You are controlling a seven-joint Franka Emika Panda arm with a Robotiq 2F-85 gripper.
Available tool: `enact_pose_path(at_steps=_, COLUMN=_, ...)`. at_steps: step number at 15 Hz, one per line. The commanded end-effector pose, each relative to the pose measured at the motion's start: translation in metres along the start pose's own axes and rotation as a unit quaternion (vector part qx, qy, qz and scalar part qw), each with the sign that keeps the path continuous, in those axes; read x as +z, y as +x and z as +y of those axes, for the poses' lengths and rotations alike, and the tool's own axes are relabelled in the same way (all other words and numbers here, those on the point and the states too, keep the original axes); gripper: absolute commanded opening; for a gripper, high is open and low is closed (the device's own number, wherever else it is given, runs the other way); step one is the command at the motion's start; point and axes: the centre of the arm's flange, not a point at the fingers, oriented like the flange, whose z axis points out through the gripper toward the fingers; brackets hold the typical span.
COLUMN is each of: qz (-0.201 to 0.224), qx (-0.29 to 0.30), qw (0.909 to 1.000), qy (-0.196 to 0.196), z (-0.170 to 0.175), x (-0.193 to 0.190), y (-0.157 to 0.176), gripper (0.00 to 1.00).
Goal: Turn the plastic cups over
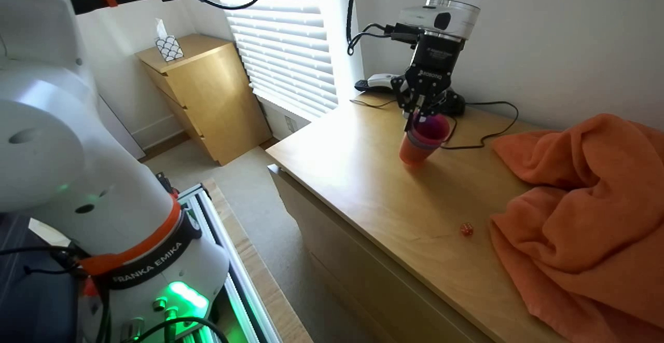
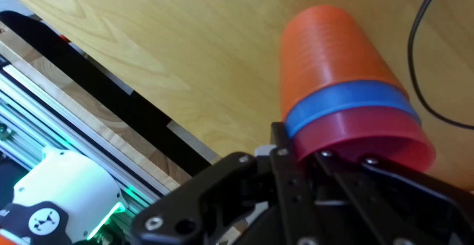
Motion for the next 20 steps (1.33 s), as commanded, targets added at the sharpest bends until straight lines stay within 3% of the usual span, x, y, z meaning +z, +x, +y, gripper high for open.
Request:
enact_pose_path(at_steps=1, qz=0.063, qx=-0.021, qw=0.9977, qy=0.015, z=0.011, x=0.001, y=-0.010, gripper=0.02)
enact_pose_path(at_steps=2, qz=0.072, qx=-0.028, qw=0.9968, qy=0.019, z=0.015, x=0.005, y=-0.014, gripper=0.06)
enact_pose_path(at_steps=5, qz=0.094, qx=-0.044, qw=0.9941, qy=0.033, z=0.020, x=0.009, y=-0.019, gripper=0.03)
enact_pose_path(at_steps=6, qz=0.098, qx=-0.047, qw=0.9933, qy=0.039, z=0.022, x=0.009, y=-0.021, gripper=0.33)
enact_pose_path(at_steps=7, qz=0.102, qx=-0.051, qw=0.9926, qy=0.042, z=0.022, x=0.009, y=-0.022, gripper=0.34)
enact_pose_path(at_steps=13, qz=0.089, qx=-0.063, qw=0.9929, qy=0.048, z=0.027, x=0.004, y=-0.021, gripper=0.79)
enact_pose_path(at_steps=15, qz=0.085, qx=-0.078, qw=0.9928, qy=0.029, z=0.032, x=0.005, y=-0.023, gripper=0.94)
enact_pose_path(at_steps=16, qz=0.086, qx=-0.079, qw=0.9930, qy=0.018, z=0.034, x=0.005, y=-0.024, gripper=0.99)
enact_pose_path(at_steps=20, qz=0.097, qx=-0.090, qw=0.9909, qy=-0.024, z=0.044, x=0.008, y=-0.021, gripper=1.00)
